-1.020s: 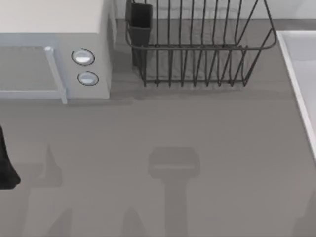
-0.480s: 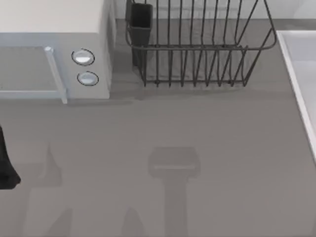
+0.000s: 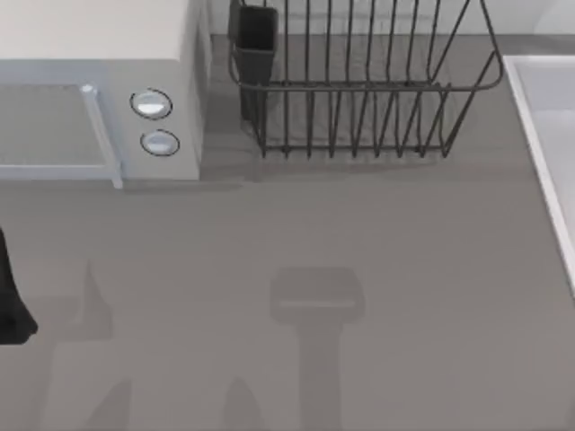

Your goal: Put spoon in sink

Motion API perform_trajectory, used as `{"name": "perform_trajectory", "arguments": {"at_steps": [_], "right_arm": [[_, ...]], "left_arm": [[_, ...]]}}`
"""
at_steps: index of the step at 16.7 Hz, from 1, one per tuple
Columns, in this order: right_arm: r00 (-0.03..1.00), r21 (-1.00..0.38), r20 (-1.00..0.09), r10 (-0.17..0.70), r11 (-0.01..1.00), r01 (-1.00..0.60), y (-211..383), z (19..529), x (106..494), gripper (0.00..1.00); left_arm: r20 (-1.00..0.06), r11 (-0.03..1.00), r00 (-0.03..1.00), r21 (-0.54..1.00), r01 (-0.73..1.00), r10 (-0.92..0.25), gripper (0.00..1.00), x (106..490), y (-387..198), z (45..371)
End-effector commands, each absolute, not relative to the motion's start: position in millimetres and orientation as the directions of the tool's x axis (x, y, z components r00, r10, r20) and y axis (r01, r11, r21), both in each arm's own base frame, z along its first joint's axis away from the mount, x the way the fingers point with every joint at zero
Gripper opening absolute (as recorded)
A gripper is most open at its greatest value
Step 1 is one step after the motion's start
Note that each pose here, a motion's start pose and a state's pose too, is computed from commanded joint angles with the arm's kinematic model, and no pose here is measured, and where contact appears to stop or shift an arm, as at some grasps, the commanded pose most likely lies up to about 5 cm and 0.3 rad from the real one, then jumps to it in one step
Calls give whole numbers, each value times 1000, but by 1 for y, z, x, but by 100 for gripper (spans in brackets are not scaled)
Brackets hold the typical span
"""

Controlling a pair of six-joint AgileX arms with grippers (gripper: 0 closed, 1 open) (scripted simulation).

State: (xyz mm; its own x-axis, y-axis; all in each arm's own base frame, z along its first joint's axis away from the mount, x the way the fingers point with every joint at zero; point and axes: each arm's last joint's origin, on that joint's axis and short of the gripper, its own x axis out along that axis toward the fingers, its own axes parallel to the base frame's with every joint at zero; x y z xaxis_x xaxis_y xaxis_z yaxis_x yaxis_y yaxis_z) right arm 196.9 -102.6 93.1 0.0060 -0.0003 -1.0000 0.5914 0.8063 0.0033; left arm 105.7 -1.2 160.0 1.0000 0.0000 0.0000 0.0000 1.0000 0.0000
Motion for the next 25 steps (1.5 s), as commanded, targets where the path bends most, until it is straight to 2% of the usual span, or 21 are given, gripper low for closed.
{"name": "perform_trajectory", "arguments": {"at_steps": [7, 15, 16, 19, 25], "right_arm": [[6, 3, -1000, 0, 806, 591, -103, 93, 197, 2], [6, 3, -1000, 0, 806, 591, -103, 93, 197, 0], [32, 0, -999, -23, 807, 591, -103, 115, 198, 0], [35, 1, -999, -25, 806, 593, -105, 124, 202, 0], [9, -4, -1000, -11, 806, 591, -106, 181, 203, 0]], "left_arm": [[0, 1000, 1000, 0, 0, 0, 100, 106, -1, 160], [0, 1000, 1000, 0, 0, 0, 100, 106, -1, 160], [0, 1000, 1000, 0, 0, 0, 100, 106, -1, 160], [0, 1000, 1000, 0, 0, 0, 100, 106, -1, 160], [0, 1000, 1000, 0, 0, 0, 100, 106, -1, 160]]}}
